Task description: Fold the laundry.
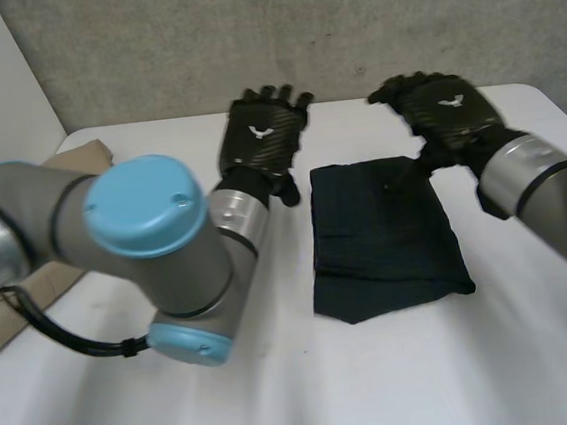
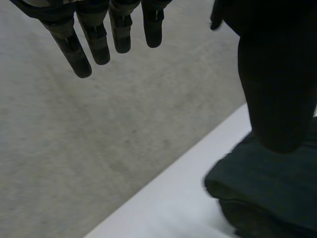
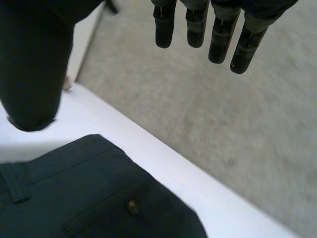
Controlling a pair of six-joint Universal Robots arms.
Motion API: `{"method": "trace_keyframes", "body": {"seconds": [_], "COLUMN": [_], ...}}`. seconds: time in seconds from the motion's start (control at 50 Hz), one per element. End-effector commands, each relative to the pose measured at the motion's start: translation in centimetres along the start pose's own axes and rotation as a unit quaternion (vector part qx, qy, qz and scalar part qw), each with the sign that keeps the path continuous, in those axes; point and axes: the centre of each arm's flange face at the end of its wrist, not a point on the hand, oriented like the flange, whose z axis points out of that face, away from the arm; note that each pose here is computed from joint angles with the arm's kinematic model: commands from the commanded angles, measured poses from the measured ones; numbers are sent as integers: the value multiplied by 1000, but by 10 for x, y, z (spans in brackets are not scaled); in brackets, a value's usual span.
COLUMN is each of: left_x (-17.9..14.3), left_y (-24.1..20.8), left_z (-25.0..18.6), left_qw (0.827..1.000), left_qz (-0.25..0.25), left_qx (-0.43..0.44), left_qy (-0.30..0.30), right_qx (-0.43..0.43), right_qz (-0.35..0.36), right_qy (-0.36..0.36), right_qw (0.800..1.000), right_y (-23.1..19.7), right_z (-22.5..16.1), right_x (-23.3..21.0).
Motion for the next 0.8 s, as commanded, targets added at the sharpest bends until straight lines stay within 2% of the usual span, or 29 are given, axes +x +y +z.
{"method": "trace_keyframes", "body": {"seconds": [0.02, 0.24, 0.4, 0.5, 0.66, 0.8], "left_x": [41, 65, 62, 55, 52, 43], "left_y": [19, 72, 107, 112, 114, 73], "left_z": [11, 35, 36, 36, 32, 31], "left_qw": [997, 991, 984, 982, 978, 983], "left_qz": [2, 6, 10, 11, 14, 10], "left_qx": [-38, -91, -146, -160, -178, -147], "left_qy": [71, 102, 103, 97, 104, 109], "right_qx": [-77, -144, -181, -196, -194, -159], "right_qz": [47, 36, -14, -51, -73, -72], "right_qy": [30, 26, 13, 13, 15, 35], "right_qw": [995, 989, 983, 979, 978, 984], "right_y": [24, 76, 108, 123, 120, 87], "right_z": [0, 30, 43, 49, 48, 39], "right_x": [23, 32, 34, 37, 38, 44]}}
